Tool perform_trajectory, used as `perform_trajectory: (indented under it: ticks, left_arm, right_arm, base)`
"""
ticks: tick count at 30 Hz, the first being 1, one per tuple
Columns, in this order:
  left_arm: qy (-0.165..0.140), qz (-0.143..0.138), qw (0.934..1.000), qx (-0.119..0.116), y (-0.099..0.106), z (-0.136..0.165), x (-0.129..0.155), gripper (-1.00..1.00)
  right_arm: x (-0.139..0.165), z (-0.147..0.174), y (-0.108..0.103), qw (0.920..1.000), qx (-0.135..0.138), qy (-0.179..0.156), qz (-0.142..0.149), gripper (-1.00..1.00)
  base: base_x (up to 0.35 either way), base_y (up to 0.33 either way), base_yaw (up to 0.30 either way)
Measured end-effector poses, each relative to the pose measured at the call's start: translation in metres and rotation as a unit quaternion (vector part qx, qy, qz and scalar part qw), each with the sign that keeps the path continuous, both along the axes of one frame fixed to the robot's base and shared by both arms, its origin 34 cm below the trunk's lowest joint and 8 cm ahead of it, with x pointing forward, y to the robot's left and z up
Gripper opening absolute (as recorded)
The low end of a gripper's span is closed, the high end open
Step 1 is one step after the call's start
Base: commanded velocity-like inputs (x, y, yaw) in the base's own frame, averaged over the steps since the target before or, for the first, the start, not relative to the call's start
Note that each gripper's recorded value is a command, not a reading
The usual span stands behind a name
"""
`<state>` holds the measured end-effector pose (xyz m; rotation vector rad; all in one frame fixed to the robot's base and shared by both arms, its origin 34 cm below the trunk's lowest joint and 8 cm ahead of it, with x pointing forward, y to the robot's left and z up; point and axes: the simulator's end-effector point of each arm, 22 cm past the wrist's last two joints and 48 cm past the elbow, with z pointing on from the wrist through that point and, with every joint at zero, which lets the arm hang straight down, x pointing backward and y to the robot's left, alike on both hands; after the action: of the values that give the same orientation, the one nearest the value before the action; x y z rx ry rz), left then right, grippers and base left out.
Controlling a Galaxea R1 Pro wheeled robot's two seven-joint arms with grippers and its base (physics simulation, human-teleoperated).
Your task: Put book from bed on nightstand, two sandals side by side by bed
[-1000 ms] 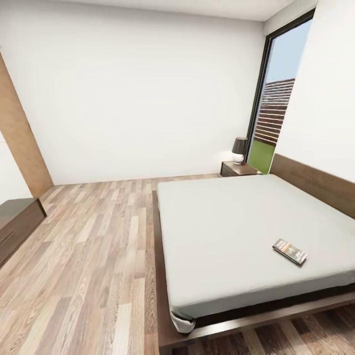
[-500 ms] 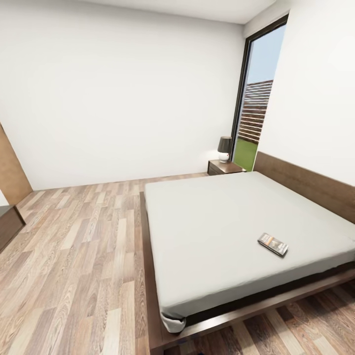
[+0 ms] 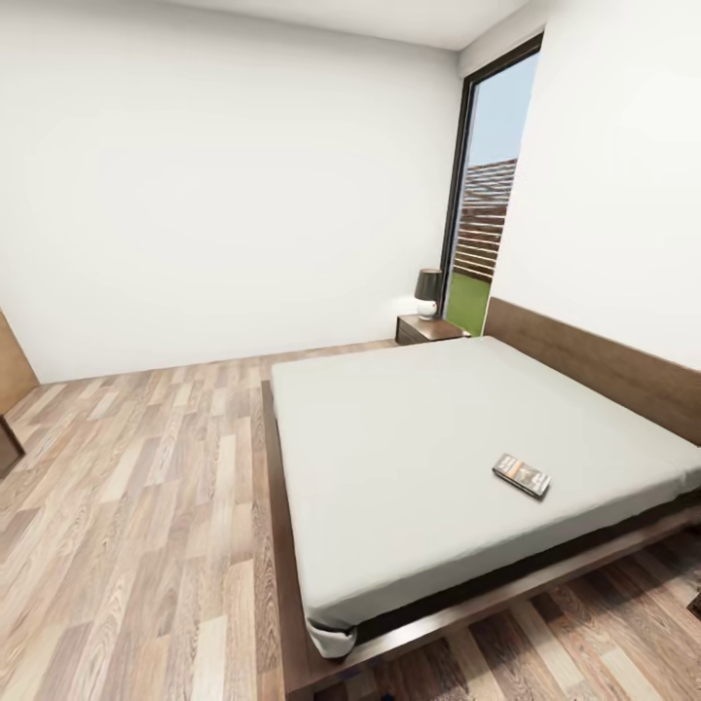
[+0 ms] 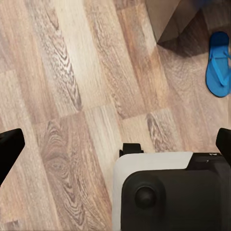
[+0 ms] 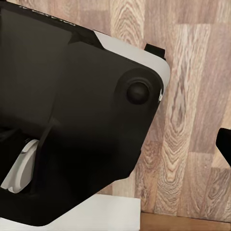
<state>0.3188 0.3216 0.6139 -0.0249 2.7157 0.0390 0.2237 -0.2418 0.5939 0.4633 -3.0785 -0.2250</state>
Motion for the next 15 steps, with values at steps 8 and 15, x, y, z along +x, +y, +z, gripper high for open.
perform_trajectory:
  ticks: [8, 15]
  left_arm:
    - [0.002, -0.002, 1.0000, -0.001, -0.0020, -0.0007, -0.0022, 1.00]
    - [0.002, -0.003, 1.0000, -0.002, -0.0027, -0.0009, -0.0029, 1.00]
  right_arm:
    - [-0.0010, -0.0001, -0.0004, 1.0000, 0.000, 0.001, -0.001, 1.00]
    - [-0.0028, -0.0003, -0.0006, 1.0000, 0.000, 0.002, -0.001, 1.00]
  base:
    - [-0.020, 0.000, -0.261]
    - [-0.088, 0.000, -0.270]
